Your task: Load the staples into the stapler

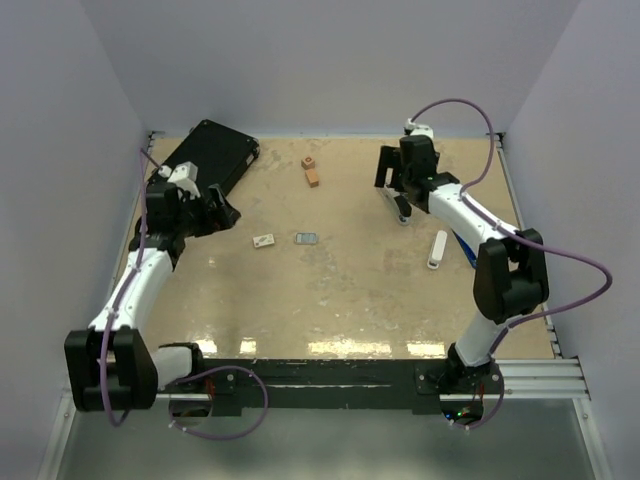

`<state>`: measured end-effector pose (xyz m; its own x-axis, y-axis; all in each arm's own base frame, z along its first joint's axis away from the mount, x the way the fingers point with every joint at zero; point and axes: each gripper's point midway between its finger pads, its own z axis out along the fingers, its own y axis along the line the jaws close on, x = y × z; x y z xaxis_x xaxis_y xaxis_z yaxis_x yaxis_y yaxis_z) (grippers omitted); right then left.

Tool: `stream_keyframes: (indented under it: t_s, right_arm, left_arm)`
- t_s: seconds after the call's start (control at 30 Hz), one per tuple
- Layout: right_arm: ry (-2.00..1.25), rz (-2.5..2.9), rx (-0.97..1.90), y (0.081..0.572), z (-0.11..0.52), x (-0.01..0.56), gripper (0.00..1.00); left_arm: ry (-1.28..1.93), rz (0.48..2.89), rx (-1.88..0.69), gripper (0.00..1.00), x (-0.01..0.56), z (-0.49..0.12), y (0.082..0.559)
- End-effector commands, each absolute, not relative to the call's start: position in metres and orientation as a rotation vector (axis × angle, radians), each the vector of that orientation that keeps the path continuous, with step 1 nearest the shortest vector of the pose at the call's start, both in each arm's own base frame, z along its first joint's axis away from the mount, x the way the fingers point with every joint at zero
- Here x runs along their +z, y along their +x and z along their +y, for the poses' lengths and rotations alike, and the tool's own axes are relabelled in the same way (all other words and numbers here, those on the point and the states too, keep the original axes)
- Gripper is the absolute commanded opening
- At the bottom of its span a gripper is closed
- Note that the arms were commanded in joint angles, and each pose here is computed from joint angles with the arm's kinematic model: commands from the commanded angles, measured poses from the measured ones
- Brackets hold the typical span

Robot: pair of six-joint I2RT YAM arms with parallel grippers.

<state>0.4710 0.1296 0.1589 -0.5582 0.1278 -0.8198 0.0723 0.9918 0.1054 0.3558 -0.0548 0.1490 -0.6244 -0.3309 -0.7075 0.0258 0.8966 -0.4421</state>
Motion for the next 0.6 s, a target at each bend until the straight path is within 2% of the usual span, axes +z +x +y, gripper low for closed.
stream_keyframes:
  t_s: [0.0, 0.2, 0.3, 0.37, 0.57]
  right_arm:
    - [0.078, 2.216, 0.085, 0.481, 0.107, 0.147, 0.98]
    - [0.015, 2.308, 0.107, 0.492, 0.098, 0.106, 0.98]
    - [-0.004, 2.351, 0.103, 0.490, 0.099, 0.090, 0.92]
    - [-0.013, 2.374, 0.102, 0.489, 0.101, 0.081, 0.86]
    - [-0.020, 2.392, 0.088, 0.486, 0.098, 0.074, 0.59]
  left_arm:
    - [-0.182, 2.142, -0.379, 1.00, 0.158, -0.038, 0.334]
    - [-0.157, 2.052, -0.307, 1.00, 0.171, -0.030, 0.315]
    - [-0.154, 2.036, -0.303, 1.00, 0.176, -0.029, 0.315]
    - [-0.154, 2.056, -0.309, 1.00, 0.173, -0.030, 0.315]
    - [-0.133, 2.063, -0.339, 1.00, 0.172, -0.035, 0.316]
